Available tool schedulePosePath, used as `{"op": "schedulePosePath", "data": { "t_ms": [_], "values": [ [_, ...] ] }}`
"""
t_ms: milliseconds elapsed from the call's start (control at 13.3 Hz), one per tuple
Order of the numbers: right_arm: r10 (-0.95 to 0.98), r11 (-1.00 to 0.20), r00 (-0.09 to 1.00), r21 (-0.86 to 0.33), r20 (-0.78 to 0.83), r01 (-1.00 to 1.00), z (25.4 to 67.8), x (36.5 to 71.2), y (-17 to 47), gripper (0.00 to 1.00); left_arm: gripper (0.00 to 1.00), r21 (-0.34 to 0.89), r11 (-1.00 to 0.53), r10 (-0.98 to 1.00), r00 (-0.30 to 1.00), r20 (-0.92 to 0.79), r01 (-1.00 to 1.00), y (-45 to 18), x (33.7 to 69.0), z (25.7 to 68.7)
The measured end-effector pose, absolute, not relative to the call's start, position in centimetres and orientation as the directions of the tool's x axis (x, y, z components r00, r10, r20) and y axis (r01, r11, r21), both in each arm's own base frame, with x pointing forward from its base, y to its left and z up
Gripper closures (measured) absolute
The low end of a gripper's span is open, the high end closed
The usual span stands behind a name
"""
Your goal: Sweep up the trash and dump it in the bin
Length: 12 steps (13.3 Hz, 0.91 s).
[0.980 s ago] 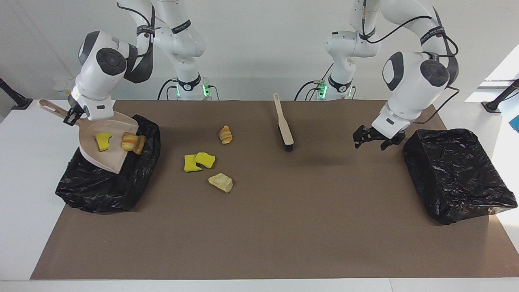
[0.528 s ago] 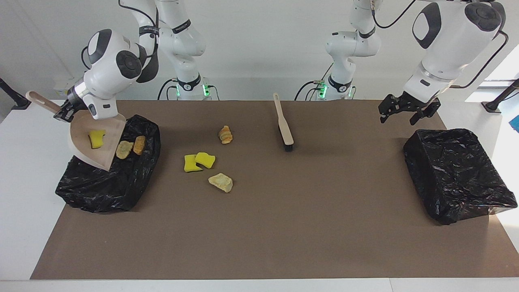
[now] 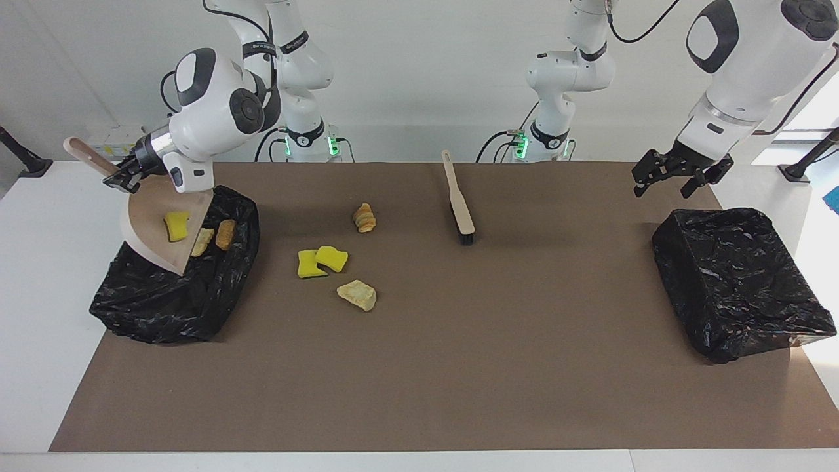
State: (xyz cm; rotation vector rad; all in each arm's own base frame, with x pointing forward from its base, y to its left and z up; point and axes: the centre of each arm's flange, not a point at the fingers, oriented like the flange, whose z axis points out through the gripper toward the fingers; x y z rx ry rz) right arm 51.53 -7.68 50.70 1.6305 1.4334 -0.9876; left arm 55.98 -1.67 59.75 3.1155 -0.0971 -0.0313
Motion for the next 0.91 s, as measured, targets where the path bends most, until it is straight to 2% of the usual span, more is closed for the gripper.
{"op": "schedulePosePath", "data": {
  "t_ms": [453,679,905],
  "values": [
    [0.381,-0.058,0.031,0.010,-0.924,0.998,49.9,52.1,-5.5,0.68,0.00,0.025,-0.998,-0.063,0.998,-0.005,-0.063,-1.9,56.1,59.8],
    [0.291,0.039,-0.015,-0.003,-0.957,0.999,49.8,52.8,-2.7,0.68,0.00,0.024,-0.998,-0.066,0.998,-0.002,-0.065,-2.0,56.2,59.9],
    [0.282,0.060,-0.031,-0.015,-0.959,0.998,49.3,52.9,-1.8,0.68,0.00,0.024,-0.998,-0.063,0.998,0.011,-0.063,-1.9,56.2,60.3]
  ]
}}
